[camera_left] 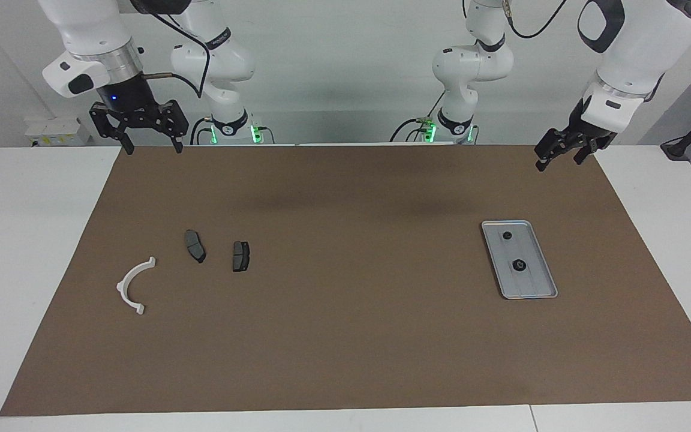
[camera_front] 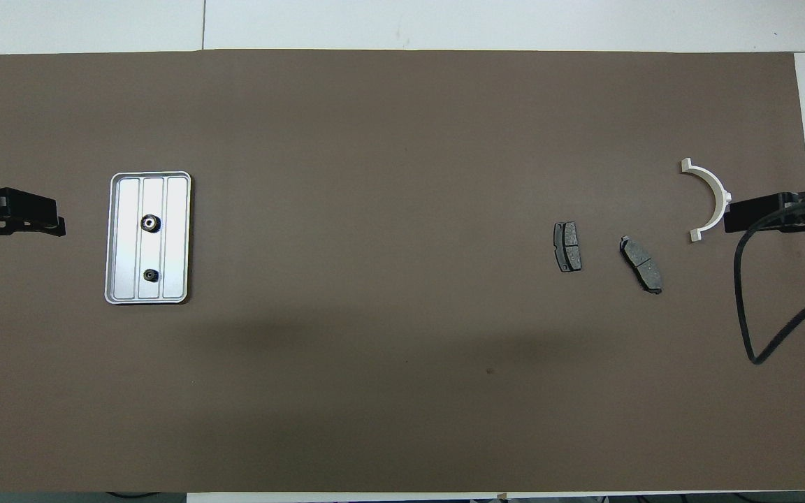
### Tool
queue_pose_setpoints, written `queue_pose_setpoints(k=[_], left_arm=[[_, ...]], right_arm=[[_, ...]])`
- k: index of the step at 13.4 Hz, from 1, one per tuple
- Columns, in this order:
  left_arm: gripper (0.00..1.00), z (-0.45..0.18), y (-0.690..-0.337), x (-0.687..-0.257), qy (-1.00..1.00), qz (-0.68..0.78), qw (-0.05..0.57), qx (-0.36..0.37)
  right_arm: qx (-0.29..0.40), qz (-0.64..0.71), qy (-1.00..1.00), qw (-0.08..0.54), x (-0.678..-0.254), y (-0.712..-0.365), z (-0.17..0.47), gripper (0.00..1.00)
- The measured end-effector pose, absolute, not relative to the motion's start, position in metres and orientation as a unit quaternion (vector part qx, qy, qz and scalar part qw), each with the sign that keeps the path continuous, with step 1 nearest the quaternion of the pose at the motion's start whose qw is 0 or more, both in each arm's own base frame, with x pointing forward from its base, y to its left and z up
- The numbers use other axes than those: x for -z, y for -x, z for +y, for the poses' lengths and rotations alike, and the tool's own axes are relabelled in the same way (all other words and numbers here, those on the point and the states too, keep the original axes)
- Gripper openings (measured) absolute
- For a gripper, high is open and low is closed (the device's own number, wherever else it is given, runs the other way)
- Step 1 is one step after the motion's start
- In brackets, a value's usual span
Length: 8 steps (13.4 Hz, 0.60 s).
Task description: Place bearing gear from tray to pile
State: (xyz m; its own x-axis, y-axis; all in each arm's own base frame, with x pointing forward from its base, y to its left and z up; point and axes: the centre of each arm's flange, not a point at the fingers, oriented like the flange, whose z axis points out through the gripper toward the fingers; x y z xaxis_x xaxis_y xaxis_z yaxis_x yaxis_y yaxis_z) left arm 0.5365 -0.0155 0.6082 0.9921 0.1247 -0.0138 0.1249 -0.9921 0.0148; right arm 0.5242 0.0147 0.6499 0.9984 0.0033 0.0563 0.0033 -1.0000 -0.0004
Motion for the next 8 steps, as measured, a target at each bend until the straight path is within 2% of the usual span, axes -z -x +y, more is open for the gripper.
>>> queue_pose_setpoints(k=[8], left_arm=[[1.00,-0.0138,-0.5365,-0.6080,-0.998,0.062,0.008,0.007]], right_arm=[[0.028,-0.002,1.000,0.000,-0.6498,-0.5242,0.0147,1.00]])
